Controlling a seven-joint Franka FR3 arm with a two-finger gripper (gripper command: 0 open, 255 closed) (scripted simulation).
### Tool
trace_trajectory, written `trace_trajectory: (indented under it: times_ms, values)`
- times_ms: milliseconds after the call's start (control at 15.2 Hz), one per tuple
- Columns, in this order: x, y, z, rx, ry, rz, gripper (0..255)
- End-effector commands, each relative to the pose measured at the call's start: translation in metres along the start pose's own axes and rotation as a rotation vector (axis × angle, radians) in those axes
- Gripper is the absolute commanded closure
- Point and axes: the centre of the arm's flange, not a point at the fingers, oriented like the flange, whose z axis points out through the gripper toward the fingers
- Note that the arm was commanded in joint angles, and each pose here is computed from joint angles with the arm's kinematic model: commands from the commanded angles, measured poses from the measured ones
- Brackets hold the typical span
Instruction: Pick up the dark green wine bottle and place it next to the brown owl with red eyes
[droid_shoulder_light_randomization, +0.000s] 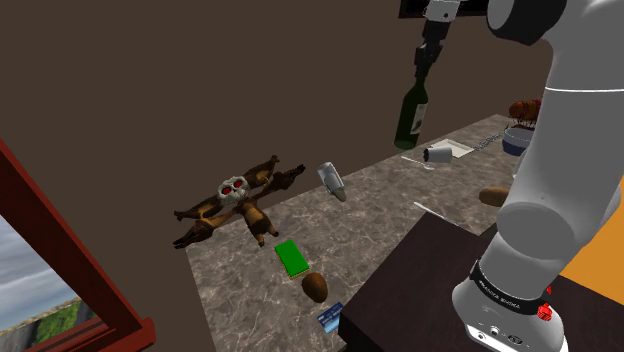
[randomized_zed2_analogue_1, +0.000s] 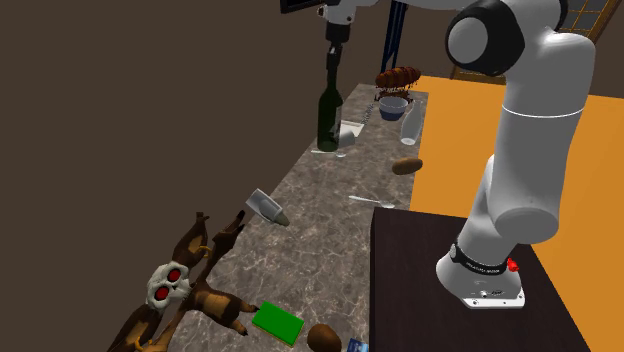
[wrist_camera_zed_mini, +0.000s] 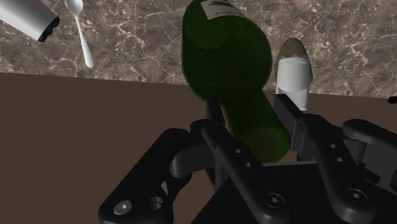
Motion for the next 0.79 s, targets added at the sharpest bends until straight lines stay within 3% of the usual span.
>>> trace_trajectory:
  times_ms: [0,726]
  values:
    - [0.002,-0.001,-0.011,0.000,0.000,0.000,255]
    - [0.007,-0.001,-0.069,0.000,0.000,0.000,255]
